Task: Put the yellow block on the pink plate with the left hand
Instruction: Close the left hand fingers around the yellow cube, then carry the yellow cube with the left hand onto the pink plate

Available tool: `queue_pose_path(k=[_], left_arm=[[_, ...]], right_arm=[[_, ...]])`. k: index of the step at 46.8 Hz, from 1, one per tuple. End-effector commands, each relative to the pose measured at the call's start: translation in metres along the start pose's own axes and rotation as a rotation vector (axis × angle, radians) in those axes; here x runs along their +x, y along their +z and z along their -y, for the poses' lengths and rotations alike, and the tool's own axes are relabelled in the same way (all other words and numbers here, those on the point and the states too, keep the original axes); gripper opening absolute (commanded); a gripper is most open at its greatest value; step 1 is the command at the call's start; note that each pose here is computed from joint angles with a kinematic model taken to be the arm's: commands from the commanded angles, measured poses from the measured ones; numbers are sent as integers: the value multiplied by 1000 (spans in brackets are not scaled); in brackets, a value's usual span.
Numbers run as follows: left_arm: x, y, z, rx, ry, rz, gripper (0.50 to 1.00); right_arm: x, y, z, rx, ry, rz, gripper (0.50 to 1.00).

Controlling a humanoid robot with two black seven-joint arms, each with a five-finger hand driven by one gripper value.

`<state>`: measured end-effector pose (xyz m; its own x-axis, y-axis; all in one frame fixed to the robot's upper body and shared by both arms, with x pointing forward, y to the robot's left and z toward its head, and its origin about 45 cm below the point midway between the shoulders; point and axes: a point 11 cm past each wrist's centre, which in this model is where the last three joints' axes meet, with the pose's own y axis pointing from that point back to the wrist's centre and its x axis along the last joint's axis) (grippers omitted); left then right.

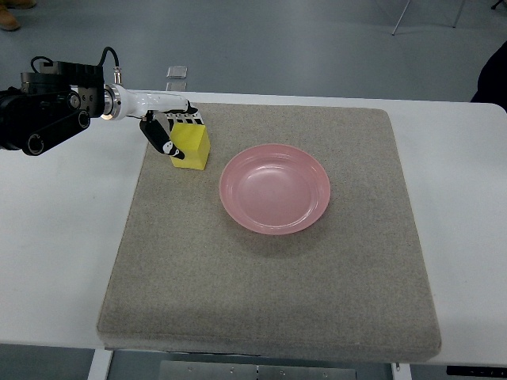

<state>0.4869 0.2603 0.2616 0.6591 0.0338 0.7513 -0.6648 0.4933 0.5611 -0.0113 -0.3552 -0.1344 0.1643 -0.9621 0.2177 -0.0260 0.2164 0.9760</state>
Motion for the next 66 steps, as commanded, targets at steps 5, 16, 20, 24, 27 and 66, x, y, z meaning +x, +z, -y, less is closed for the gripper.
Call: queue_pose_path(k=[5,16,20,24,27,66], left_arm=[[6,4,0,-13,23,-16,500],[29,-1,-7,1,95,-38,500],[27,4,-4,-14,88,-37,500],[27,11,-2,-31,85,-33,500],[27,22,0,-66,89,-30,500],[4,143,20,-347,-66,86,500]], right_arm=[[0,0,0,0,1,0,924],[0,0,0,0,1,0,924],[0,1,0,-1,-1,0,924],[0,0,0,0,0,0,924],[0,0,0,0,1,0,924],[0,1,0,-1,-1,0,924]])
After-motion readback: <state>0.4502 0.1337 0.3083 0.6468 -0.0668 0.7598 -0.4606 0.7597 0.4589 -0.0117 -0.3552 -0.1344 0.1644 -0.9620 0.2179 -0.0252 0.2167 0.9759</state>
